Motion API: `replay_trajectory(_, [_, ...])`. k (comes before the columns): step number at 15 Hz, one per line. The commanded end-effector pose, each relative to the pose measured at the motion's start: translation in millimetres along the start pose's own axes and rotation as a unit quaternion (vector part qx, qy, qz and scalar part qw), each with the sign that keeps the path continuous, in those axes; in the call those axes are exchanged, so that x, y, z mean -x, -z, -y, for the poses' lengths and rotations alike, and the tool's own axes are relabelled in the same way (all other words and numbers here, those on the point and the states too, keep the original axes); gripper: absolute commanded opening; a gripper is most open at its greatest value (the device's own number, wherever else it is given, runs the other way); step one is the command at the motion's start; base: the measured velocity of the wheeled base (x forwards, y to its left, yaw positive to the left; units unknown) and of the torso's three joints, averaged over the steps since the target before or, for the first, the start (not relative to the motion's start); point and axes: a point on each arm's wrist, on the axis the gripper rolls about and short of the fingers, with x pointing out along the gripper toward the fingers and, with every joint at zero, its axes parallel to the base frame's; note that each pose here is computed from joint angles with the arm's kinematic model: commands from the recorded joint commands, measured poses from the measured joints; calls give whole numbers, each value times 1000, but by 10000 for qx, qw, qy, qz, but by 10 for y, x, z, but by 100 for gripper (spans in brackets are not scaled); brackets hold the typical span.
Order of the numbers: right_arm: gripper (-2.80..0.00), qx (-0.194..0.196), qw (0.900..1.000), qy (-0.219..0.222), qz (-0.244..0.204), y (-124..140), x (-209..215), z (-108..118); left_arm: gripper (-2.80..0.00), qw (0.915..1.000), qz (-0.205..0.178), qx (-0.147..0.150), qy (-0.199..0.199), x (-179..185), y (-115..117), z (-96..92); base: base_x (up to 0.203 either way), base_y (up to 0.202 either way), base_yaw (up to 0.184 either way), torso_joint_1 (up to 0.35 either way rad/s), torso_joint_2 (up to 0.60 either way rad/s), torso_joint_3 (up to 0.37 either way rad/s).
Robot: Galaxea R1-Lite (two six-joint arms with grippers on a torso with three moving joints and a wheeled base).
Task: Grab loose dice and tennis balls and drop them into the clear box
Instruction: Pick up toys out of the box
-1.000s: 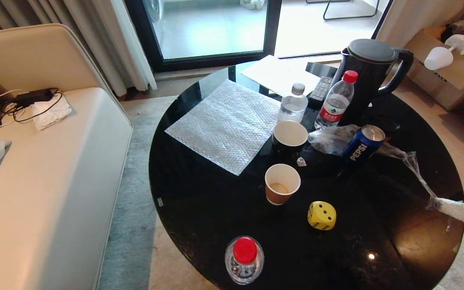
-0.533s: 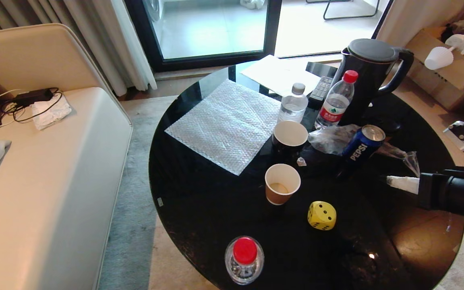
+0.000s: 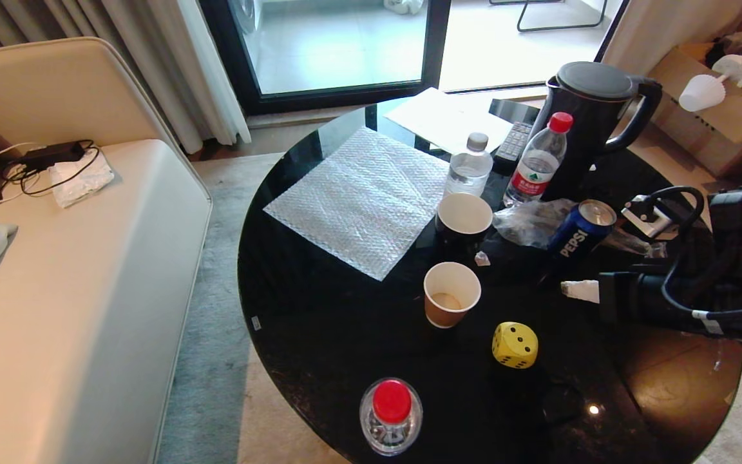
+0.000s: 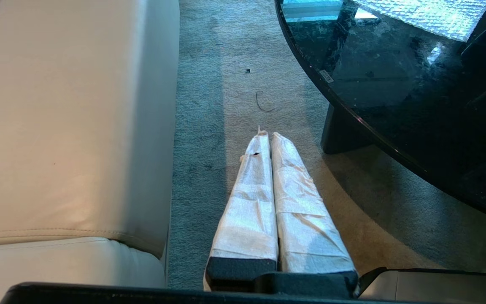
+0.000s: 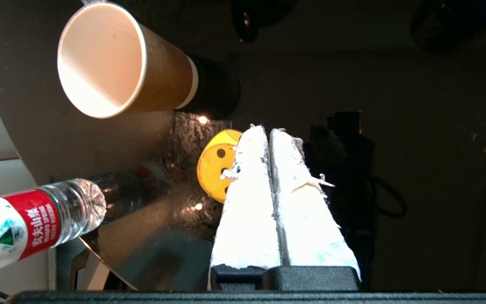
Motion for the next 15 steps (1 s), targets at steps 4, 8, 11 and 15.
replay_trajectory(4, [-280,-1,10000,-17,-47,6,-37,-1,-280,10000,-8,2,-2,-1,4,0,0,0,0,0,0,0])
replay_trajectory(8, [0,168,9992,19,-351,92,-38,13,-280,10000,-8,2,-2,-1,4,0,0,0,0,0,0,0])
replay_trajectory(11, [0,254,9987,38,-441,110,-37,15,-280,10000,-6,2,-2,-1,3,0,0,0,0,0,0,0])
replay_trajectory(15, [0,901,9919,84,-886,208,-26,29,-280,10000,-8,2,-2,-1,4,0,0,0,0,0,0,0])
